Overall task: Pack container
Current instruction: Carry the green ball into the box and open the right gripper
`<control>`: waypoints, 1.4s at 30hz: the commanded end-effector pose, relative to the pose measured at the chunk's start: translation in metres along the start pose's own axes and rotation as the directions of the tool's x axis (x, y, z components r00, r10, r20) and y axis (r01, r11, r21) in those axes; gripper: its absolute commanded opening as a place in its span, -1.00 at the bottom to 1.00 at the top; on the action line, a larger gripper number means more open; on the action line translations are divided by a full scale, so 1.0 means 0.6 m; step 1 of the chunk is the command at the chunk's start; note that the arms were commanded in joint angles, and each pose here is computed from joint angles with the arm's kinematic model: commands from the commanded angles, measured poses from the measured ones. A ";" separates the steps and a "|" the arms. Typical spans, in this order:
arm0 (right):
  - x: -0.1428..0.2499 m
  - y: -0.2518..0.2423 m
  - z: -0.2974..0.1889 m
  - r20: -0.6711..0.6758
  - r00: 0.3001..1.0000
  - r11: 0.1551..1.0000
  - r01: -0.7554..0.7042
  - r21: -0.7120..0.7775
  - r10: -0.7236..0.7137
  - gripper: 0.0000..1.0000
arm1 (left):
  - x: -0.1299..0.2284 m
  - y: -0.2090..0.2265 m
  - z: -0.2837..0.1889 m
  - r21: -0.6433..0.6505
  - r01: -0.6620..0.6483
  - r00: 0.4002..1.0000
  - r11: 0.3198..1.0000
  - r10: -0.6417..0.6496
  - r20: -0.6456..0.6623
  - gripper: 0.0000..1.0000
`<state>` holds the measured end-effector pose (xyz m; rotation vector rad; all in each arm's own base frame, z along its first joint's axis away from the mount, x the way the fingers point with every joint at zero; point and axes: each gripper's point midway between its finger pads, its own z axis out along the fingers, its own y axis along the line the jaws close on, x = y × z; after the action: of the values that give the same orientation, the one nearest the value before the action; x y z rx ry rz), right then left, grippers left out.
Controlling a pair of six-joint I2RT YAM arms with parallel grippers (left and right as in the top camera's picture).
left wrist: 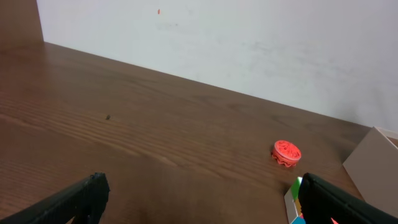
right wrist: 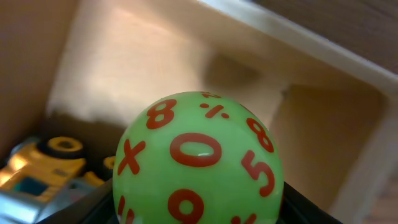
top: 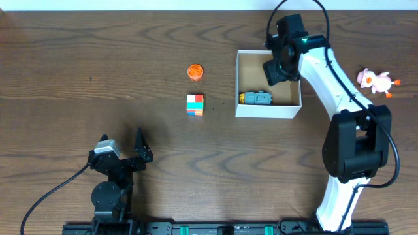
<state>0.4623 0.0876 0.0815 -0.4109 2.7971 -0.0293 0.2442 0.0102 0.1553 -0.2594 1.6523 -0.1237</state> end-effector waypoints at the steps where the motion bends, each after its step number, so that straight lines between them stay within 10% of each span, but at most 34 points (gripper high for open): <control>1: 0.001 -0.030 -0.007 0.011 0.996 0.995 -0.085 0.046 0.084 0.27 | 0.029 0.011 0.002 -0.025 -0.023 0.998 0.999 0.021 -0.051 0.96; 42: -0.076 -0.042 -0.100 0.133 0.982 0.990 -0.140 0.023 0.136 0.68 | 0.029 0.011 0.002 -0.025 -0.023 0.998 0.999 0.021 -0.051 0.96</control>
<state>0.4797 0.0742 0.1198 -0.2516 2.7578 -0.0341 0.2442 0.0102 0.1553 -0.2597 1.6522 -0.1234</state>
